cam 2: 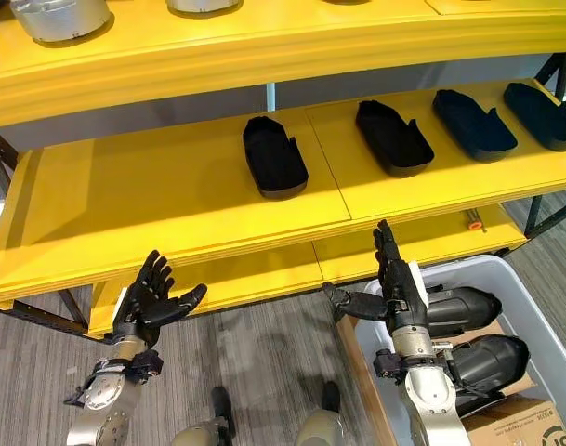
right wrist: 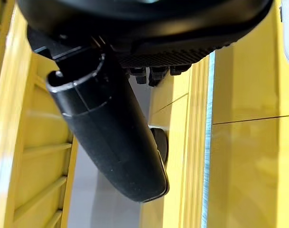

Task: Move parts from the plastic box to the shelf.

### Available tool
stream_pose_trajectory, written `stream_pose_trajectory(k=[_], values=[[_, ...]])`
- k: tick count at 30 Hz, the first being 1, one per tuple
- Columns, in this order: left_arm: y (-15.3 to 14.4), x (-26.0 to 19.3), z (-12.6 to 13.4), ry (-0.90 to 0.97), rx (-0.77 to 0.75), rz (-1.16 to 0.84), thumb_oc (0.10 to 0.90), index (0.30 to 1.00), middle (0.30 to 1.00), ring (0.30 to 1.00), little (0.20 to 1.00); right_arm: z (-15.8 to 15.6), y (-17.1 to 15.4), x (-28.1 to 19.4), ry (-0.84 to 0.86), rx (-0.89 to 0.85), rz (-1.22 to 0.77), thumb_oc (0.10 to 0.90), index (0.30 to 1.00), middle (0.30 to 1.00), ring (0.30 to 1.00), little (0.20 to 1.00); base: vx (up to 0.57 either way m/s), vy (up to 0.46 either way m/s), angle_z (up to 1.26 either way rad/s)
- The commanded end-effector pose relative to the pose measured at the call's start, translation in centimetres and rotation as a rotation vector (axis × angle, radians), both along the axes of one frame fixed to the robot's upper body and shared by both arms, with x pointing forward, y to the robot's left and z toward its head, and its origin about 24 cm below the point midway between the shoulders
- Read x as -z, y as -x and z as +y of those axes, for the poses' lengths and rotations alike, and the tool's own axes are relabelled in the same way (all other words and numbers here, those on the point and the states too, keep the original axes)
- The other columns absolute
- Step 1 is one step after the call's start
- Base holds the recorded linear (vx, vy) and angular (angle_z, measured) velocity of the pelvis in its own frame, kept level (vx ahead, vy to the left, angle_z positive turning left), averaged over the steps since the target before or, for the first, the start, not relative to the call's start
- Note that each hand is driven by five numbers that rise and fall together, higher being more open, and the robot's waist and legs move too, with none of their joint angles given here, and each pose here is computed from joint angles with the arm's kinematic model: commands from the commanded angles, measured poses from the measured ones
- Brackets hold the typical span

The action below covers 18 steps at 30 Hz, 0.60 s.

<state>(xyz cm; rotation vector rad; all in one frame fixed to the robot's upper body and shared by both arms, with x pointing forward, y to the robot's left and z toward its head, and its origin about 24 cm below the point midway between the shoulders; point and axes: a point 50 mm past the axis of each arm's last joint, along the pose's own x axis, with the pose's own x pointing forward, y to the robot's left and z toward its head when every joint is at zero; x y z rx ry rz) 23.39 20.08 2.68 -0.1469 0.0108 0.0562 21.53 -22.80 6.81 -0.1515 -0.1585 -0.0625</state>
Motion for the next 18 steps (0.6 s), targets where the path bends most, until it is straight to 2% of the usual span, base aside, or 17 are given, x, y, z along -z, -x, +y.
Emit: stream_pose_trajectory(k=[1,10,15,18], values=[[-1.5,-5.7,0.9,-0.075,-0.012,-0.297,0.9,1.0,1.0,1.0,1.0,0.8,-1.1,-6.7,0.038,-0.036,-0.356,0.9,1.0,1.0,1.0,1.0,-0.08,0.132,-0.55],[-1.0,-5.9,2.3,-0.075,-0.08,-0.294,0.9,1.0,1.0,1.0,1.0,3.0,-2.4,-7.2,0.063,-0.153,-0.362,0.9,1.0,1.0,1.0,1.0,-0.1,0.198,-1.07],[-0.4,-5.5,2.9,-0.06,-0.121,-0.28,0.9,1.0,1.0,1.0,1.0,3.6,-2.6,-7.1,0.046,-0.171,-0.359,0.9,1.0,1.0,1.0,1.0,-0.04,-0.136,-0.63],[0.5,-4.8,3.3,-0.057,-0.134,-0.255,0.9,1.0,1.0,1.0,1.0,3.4,-2.1,-6.9,0.035,-0.186,-0.35,0.9,1.0,1.0,1.0,1.0,0.05,-0.233,-1.19]])
